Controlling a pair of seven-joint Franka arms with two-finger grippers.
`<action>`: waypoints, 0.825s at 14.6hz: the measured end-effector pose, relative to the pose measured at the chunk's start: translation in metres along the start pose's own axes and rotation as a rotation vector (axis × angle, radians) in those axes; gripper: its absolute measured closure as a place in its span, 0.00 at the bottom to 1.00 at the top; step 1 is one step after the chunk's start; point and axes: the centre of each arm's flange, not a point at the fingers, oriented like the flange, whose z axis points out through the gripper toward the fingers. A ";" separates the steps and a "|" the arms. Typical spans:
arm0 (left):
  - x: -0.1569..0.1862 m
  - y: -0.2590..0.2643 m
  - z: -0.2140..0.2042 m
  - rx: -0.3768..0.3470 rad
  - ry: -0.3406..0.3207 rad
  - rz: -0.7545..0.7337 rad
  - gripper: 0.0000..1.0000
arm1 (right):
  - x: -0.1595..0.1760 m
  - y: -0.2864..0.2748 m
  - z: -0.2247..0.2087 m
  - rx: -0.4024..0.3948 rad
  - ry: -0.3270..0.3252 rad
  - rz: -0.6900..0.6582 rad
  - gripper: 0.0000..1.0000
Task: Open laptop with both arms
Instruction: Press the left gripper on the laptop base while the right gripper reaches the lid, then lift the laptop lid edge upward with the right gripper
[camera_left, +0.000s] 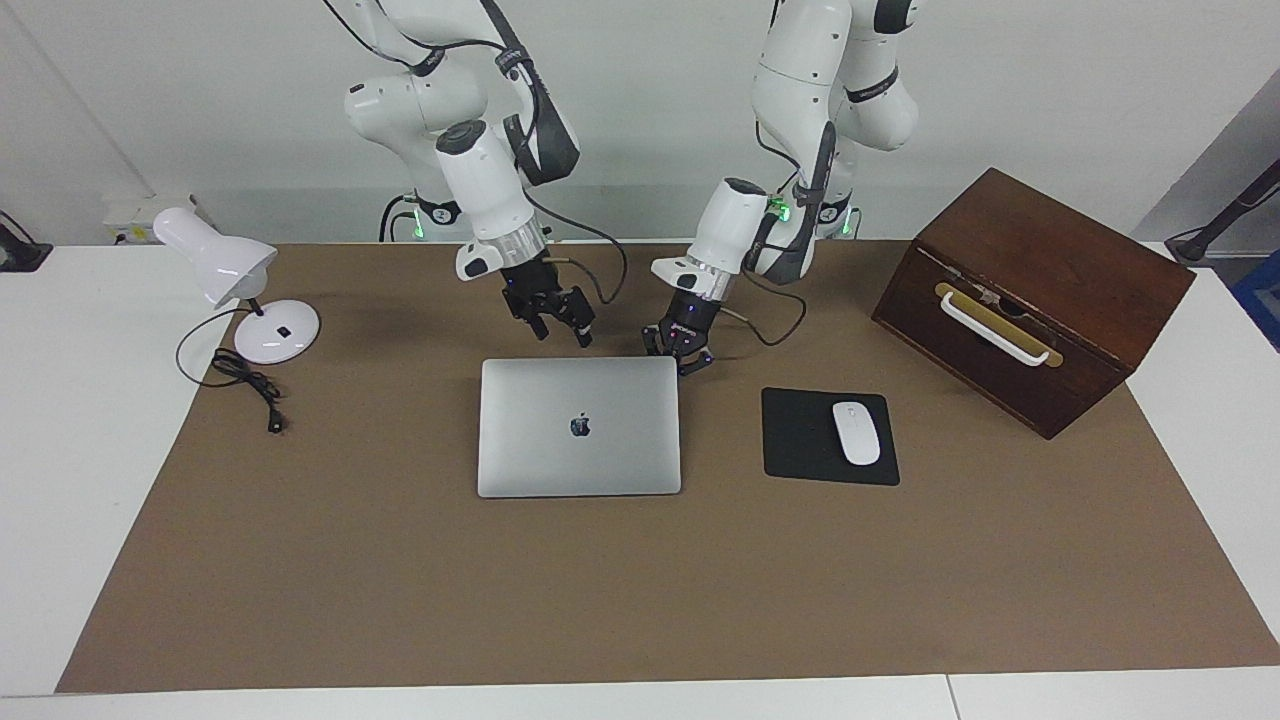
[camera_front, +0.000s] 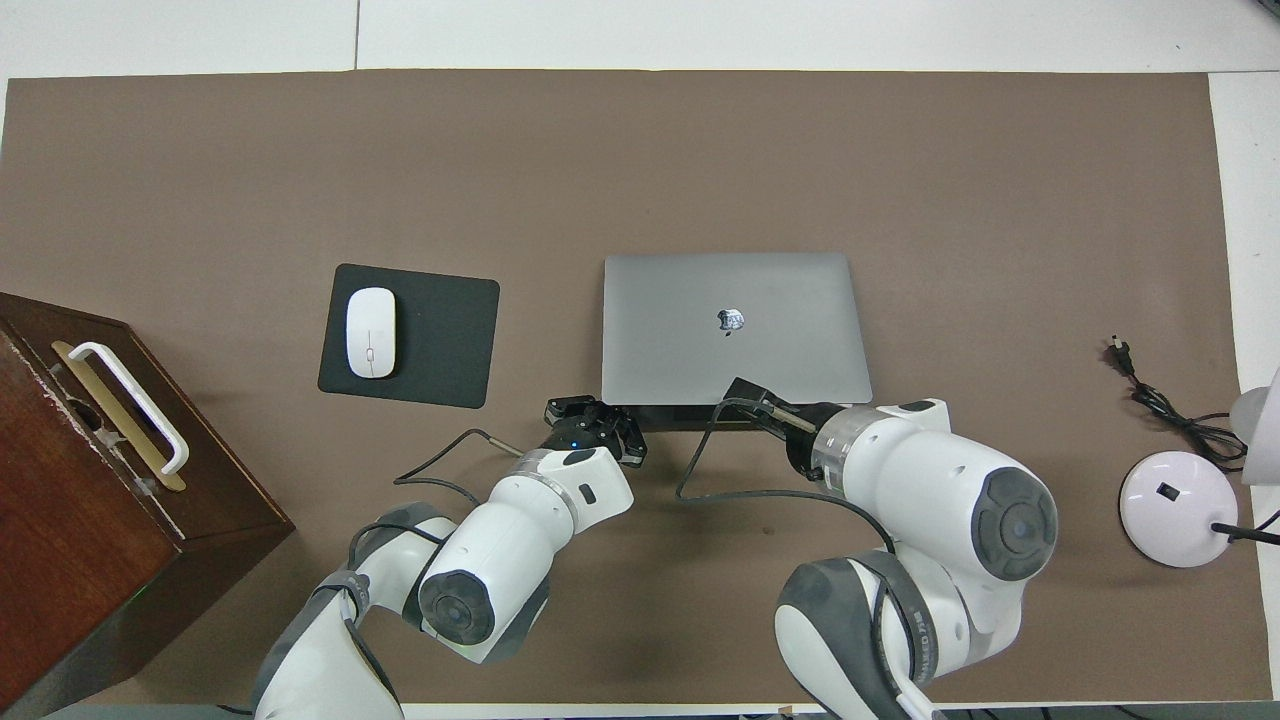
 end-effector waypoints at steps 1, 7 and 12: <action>0.000 -0.001 0.000 0.001 0.000 0.005 0.99 | 0.004 0.001 0.003 0.001 0.006 -0.003 0.00; 0.000 -0.001 0.000 0.002 0.000 0.015 0.99 | 0.015 0.002 0.024 0.000 0.021 -0.011 0.00; 0.000 -0.001 0.000 0.002 0.001 0.023 0.99 | 0.018 -0.003 0.024 0.008 0.023 -0.011 0.00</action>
